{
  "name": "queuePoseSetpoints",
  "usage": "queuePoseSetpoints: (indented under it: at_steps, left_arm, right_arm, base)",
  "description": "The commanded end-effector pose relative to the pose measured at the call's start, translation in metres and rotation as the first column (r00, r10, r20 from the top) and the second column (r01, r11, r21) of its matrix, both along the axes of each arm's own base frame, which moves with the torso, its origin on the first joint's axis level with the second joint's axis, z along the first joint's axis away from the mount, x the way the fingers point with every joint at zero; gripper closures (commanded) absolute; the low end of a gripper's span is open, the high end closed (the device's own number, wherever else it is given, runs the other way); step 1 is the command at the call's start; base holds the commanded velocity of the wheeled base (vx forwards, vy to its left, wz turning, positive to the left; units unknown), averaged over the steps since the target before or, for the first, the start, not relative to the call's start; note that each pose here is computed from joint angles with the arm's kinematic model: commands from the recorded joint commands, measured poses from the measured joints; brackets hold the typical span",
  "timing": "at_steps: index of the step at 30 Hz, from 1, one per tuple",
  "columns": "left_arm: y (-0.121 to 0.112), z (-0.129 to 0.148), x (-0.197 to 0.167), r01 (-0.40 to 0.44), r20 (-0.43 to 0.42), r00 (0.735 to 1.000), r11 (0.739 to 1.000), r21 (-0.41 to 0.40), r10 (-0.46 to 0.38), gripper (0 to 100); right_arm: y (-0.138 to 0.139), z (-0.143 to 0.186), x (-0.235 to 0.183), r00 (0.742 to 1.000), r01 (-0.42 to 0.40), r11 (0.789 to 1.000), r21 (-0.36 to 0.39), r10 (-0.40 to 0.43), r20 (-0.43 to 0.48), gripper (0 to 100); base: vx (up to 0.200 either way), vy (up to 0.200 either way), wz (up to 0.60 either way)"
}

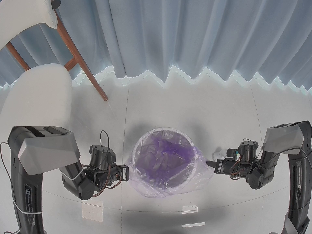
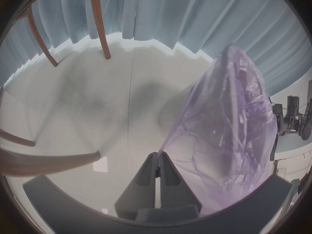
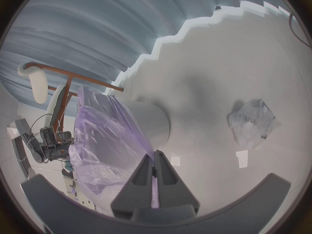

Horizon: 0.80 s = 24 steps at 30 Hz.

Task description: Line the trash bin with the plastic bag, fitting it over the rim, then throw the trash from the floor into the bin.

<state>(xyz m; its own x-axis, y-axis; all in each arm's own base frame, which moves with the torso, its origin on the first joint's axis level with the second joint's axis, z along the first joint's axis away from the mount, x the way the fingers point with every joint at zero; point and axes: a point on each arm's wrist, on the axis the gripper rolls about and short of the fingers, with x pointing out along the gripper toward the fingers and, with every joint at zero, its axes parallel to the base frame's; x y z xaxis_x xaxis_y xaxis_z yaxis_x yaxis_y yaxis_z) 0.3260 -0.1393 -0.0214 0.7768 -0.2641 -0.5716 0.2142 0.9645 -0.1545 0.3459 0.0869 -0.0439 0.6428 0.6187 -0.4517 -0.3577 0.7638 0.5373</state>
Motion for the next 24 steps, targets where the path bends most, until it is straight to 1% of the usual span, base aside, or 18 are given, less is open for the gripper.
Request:
queuePoseSetpoints:
  at_steps: [1,4,6,10,13,16,18,20,21,24]
  left_arm:
    - [0.003,0.001,-0.008,0.003,-0.016,1.0,1.0,0.007,-0.003,100]
    - [0.006,-0.003,-0.007,-0.008,-0.016,1.0,1.0,0.01,0.008,100]
    - [0.005,-0.003,-0.003,-0.009,0.009,1.0,1.0,-0.001,0.009,100]
    - [0.002,-0.004,0.004,-0.012,0.078,0.997,0.999,-0.032,0.015,100]
    - [0.003,-0.003,0.005,-0.018,0.092,0.996,0.999,-0.037,0.021,100]
    - [0.005,0.0,0.008,-0.026,0.106,0.994,0.999,-0.043,0.031,100]
    - [0.004,0.004,0.01,-0.029,0.123,0.992,0.998,-0.05,0.035,100]
    - [0.005,0.005,0.011,-0.03,0.129,0.991,0.998,-0.052,0.037,100]
    - [0.005,0.009,0.014,-0.033,0.156,0.987,0.997,-0.065,0.043,100]
    - [0.005,0.012,0.015,-0.035,0.176,0.983,0.997,-0.073,0.047,100]
  right_arm:
    - [0.001,-0.002,-0.01,1.0,-0.024,0.999,-0.033,0.023,-0.011,100]
    - [0.001,-0.005,-0.009,1.0,-0.029,0.999,-0.044,0.029,-0.005,100]
    - [0.003,-0.006,-0.006,0.999,-0.032,0.999,-0.044,0.032,0.009,100]
    - [0.009,0.002,0.004,0.997,-0.034,0.999,-0.031,0.036,0.074,100]
    - [0.009,0.004,0.007,0.995,-0.032,0.999,-0.028,0.034,0.092,100]
    - [0.011,0.011,0.014,0.991,-0.025,0.999,-0.021,0.027,0.131,100]
    - [0.011,0.017,0.023,0.982,-0.004,1.0,-0.012,0.006,0.186,100]
    - [0.011,0.019,0.025,0.98,0.002,1.0,-0.008,0.0,0.199,100]
    - [0.01,0.025,0.03,0.975,0.012,1.0,0.005,-0.013,0.222,100]
    - [0.007,0.034,0.026,0.977,0.026,0.999,0.03,-0.032,0.211,100]
  base:
    - [0.0,0.0,0.0]
    - [0.0,0.0,0.0]
    - [0.0,0.0,0.0]
    - [0.0,0.0,0.0]
    - [0.0,0.0,0.0]
    - [0.0,0.0,0.0]
    - [0.0,0.0,0.0]
    - [0.0,0.0,0.0]
    - [0.0,0.0,0.0]
    - [0.0,0.0,0.0]
